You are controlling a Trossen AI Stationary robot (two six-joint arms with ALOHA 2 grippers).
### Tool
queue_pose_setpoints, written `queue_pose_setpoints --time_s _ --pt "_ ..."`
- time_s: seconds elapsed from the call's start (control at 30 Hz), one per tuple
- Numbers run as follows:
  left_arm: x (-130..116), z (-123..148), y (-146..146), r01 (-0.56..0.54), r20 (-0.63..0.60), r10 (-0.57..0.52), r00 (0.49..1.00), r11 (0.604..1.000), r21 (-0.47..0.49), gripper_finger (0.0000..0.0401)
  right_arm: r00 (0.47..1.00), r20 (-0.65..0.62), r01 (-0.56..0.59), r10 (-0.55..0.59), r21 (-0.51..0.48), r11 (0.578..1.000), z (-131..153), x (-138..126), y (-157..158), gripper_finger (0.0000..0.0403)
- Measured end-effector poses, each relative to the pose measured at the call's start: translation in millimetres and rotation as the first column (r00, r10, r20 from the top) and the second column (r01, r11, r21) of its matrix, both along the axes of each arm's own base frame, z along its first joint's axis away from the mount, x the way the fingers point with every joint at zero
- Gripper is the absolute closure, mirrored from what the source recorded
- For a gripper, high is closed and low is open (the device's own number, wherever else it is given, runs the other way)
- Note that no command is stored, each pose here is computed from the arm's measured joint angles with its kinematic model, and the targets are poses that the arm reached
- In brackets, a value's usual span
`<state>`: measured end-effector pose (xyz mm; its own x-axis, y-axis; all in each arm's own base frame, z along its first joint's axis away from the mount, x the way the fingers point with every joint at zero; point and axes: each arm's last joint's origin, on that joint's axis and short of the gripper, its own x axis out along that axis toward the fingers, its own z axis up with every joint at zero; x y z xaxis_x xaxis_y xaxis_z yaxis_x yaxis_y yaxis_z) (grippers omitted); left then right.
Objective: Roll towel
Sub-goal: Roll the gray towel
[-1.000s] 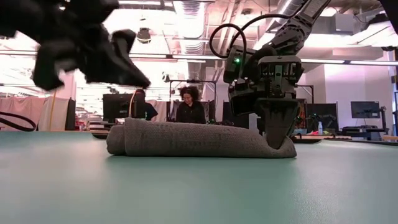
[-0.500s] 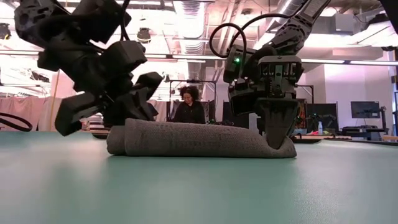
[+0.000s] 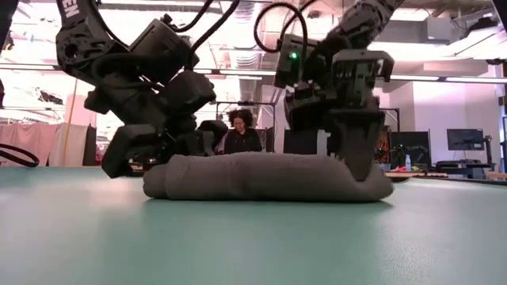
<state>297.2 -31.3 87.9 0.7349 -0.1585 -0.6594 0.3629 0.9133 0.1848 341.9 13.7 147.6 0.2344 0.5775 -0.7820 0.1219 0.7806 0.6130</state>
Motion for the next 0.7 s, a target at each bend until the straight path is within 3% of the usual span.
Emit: queue_pose_setpoints --time_s 0.1,0.23,0.47,0.7 --pt "-2 -2 -3 -0.021 -0.044 0.017 0.999 0.997 -0.073 0.0401 0.999 -0.05 -0.019 0.019 0.003 1.0 9 0 5 0.038" --pt "-3 -2 -8 -0.01 -0.068 0.0 0.998 0.988 -0.152 0.0401 0.995 0.026 -0.095 0.095 -0.004 0.995 28 -1 12 0.038" --pt "-5 -3 -17 -0.012 -0.082 -0.004 0.997 0.98 -0.198 0.0401 0.993 0.104 -0.045 0.047 -0.023 0.999 42 -1 -7 0.038" --pt "-6 -3 -22 -0.014 -0.088 -0.005 0.996 0.976 -0.219 0.0401 0.999 -0.017 0.033 -0.033 -0.034 0.999 5 -4 -38 0.038"
